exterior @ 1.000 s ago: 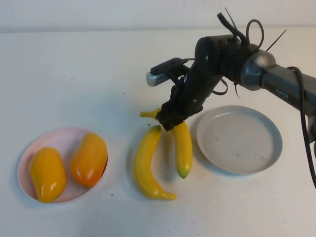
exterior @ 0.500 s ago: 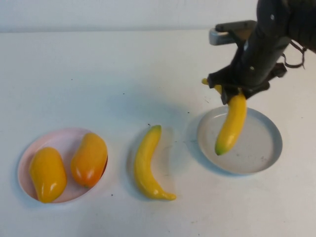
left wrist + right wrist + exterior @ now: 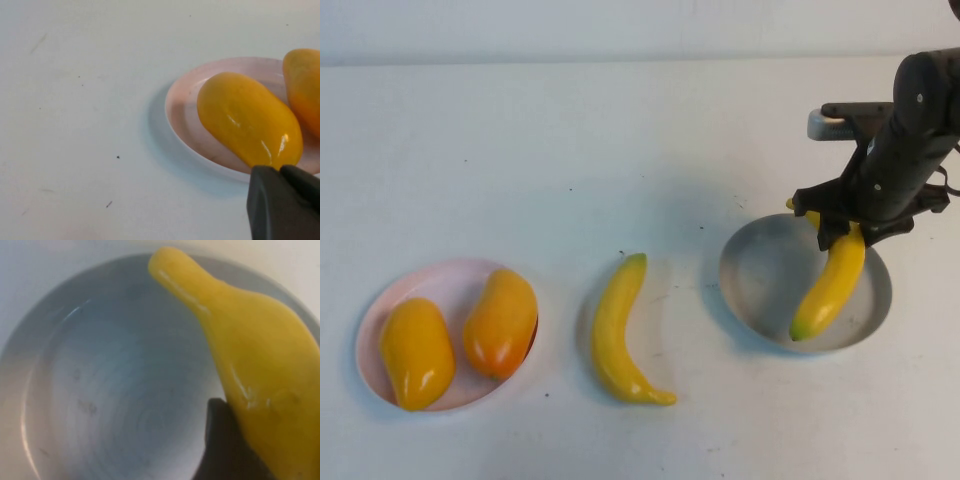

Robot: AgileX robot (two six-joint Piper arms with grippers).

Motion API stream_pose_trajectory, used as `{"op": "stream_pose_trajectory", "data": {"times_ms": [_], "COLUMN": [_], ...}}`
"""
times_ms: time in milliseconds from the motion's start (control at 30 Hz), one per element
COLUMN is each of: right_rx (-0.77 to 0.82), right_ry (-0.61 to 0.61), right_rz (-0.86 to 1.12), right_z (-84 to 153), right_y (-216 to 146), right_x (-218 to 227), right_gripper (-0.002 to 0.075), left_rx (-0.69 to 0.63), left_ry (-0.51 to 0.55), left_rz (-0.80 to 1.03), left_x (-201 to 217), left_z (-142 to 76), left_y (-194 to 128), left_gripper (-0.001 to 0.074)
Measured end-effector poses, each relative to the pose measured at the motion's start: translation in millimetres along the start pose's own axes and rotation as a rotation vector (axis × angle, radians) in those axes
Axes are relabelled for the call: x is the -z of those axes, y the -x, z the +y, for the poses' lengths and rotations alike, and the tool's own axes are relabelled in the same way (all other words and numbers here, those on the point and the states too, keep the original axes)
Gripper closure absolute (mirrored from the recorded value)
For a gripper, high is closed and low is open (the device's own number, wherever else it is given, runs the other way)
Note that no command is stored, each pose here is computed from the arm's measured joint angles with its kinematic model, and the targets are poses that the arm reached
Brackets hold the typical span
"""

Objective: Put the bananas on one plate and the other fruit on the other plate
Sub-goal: Put another type of fruit in the right plate

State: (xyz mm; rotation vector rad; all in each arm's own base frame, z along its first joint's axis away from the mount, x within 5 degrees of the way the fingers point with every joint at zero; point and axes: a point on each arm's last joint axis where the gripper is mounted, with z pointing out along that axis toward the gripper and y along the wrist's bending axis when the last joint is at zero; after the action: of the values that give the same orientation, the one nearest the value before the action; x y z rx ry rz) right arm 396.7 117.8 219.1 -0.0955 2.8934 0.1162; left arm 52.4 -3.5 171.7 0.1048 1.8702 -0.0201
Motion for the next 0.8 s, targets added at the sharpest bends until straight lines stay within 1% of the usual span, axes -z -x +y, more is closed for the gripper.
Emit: {"op": "stream_pose_trajectory", "data": {"times_ms": [200, 367, 433, 500, 533, 600, 700, 800], "right_rx": [-0.008, -0.010, 0.002, 0.025, 0.049, 0.111, 0.225, 0.346], "right_ry": [0.006, 0.018, 0.037, 0.068, 0.088, 0.133, 0.203, 0.241], "right_rz": [0.023, 0.017, -0.003, -0.025, -0.036, -0.042, -0.018, 0.011], "right_z": [0.6, 3.5, 11.8, 26.5, 37.8, 65.0, 107.8, 143.1], "right_y": [-1.2, -1.6, -3.1, -7.1, -10.7, -20.8, -40.7, -60.0], "right_x": [-10.2, -7.0, 2.4, 15.2, 22.1, 31.2, 33.7, 29.5], "right_gripper": [0.0320, 0.0300, 0.0299, 0.0299, 0.0299, 0.0299, 0.0299, 0.0299], "left_rx": [0.000, 0.000, 0.000, 0.000, 0.000, 0.000, 0.000, 0.000], "left_ry": [0.000, 0.000, 0.000, 0.000, 0.000, 0.000, 0.000, 0.000], "left_rz": [0.000, 0.000, 0.000, 0.000, 0.000, 0.000, 0.000, 0.000], "left_x": [0.0, 0.0, 0.0, 0.0, 0.0, 0.0, 0.0, 0.0], "left_z": [0.0, 0.0, 0.0, 0.0, 0.0, 0.0, 0.0, 0.0], "left_y": [0.0, 0.0, 0.0, 0.0, 0.0, 0.0, 0.0, 0.0], "left_gripper": [0.0735, 0.0735, 0.0735, 0.0735, 0.0735, 0.0735, 0.0735, 0.0735]}}
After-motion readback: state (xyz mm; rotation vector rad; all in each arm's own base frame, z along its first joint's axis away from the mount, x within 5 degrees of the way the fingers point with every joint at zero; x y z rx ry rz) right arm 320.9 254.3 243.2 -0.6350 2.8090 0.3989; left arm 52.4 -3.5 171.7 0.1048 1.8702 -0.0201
